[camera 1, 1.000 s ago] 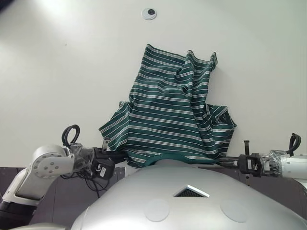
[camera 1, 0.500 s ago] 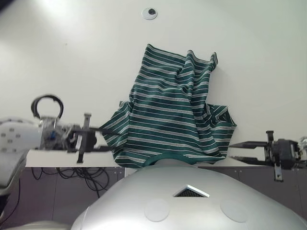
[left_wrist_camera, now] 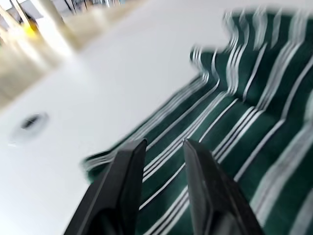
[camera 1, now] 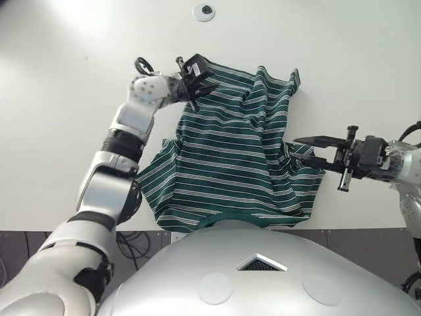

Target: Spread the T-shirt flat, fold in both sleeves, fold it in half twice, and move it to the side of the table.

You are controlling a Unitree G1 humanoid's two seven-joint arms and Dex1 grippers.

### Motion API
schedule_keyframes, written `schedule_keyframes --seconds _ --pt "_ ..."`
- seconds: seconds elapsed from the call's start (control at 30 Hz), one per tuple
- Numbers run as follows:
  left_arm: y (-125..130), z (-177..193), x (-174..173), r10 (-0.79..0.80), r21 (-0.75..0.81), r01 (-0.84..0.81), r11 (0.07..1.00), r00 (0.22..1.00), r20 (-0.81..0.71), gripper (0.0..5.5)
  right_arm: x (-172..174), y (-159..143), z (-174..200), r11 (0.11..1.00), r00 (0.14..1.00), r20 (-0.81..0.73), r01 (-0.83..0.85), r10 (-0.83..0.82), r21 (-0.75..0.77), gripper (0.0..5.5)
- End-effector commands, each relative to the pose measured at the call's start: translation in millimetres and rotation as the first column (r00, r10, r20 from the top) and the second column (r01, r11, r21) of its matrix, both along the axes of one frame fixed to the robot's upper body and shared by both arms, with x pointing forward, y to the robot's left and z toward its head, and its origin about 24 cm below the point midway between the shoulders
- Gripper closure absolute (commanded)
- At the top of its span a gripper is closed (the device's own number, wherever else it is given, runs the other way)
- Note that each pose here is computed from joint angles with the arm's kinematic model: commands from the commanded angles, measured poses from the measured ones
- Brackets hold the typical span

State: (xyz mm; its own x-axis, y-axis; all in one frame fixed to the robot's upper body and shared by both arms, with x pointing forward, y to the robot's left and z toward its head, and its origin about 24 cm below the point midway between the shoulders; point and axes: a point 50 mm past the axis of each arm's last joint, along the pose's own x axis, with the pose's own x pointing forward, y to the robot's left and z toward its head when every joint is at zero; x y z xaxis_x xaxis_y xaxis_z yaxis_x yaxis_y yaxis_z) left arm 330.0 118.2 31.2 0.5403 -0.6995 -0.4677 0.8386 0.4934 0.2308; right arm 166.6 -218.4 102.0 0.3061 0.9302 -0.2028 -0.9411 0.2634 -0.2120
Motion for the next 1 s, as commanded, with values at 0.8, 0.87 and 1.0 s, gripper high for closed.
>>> schedule_keyframes --seconds 0.8,0.87,1.0 --pt "87.1 5.7 5.0 0.193 -0.052 -0.188 0.981 0.975 0.112 4.15 74.0 16.3 -74.9 0.84 0.959 0.223 0.265 -0.177 -0.473 4.31" --pt "91.7 4.4 4.1 0.212 -0.04 -0.209 0.977 0.971 0.11 4.15 59.3 0.4 -81.2 0.799 0.975 0.168 0.214 -0.143 -0.563 4.31" --pt "101.6 -0.2 1.9 0.252 0.004 -0.253 0.967 0.963 0.095 4.15 28.5 -21.6 -82.0 0.741 0.997 0.043 0.079 -0.068 -0.667 4.31"
